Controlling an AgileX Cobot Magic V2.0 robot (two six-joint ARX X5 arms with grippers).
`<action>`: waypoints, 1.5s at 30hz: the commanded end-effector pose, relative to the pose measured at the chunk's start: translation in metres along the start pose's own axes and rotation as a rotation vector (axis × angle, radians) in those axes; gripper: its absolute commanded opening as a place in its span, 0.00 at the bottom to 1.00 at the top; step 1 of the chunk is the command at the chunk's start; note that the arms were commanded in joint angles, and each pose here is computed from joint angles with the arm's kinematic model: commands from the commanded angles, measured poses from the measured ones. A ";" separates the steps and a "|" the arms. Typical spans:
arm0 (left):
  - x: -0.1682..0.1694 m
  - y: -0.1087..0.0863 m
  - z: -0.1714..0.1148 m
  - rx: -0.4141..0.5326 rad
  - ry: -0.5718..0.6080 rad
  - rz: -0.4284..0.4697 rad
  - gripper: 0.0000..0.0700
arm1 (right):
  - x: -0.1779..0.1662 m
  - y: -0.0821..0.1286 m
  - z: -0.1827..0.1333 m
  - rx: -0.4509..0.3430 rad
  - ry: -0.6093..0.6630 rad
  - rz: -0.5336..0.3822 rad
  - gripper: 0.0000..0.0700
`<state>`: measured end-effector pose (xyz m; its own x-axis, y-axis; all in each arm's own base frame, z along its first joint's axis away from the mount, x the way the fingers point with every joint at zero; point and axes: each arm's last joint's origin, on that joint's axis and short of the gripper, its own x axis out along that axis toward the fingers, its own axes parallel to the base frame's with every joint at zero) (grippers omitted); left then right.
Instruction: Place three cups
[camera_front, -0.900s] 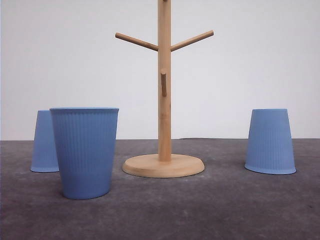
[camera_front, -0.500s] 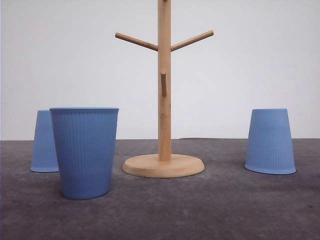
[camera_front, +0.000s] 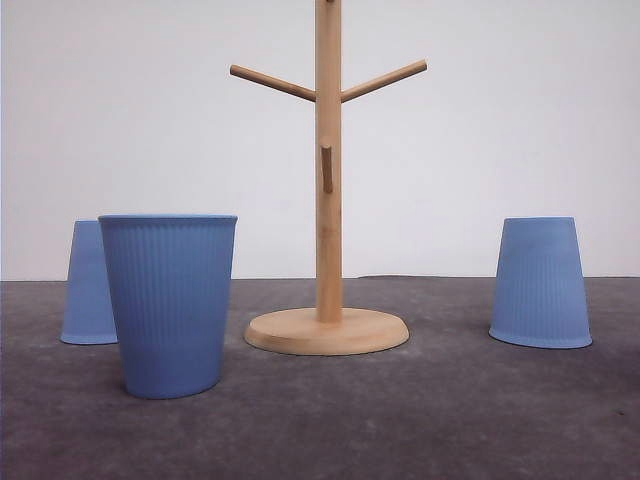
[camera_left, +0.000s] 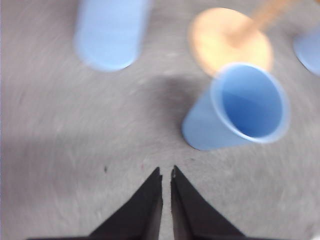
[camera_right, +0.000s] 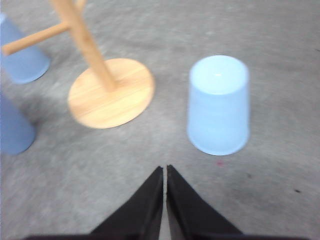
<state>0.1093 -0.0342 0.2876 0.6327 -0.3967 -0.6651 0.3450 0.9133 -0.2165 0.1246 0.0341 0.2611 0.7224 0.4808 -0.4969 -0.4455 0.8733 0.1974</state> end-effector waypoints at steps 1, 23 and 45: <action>-0.002 -0.004 0.006 0.138 -0.015 -0.012 0.02 | -0.001 0.004 0.005 -0.049 -0.021 0.020 0.01; 0.030 -0.004 0.048 -0.064 0.003 0.007 0.67 | 0.001 0.012 0.006 -0.109 -0.026 0.072 0.67; 0.159 0.046 0.132 -0.074 0.065 0.150 0.87 | 0.001 0.015 0.009 -0.130 -0.056 0.094 0.67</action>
<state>0.3112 -0.0664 0.2675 0.6249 -0.2535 -0.7384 0.1859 0.9669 -0.1746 0.1227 0.0481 0.2657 0.6931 0.5612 -0.4523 -0.5672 0.8119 0.1382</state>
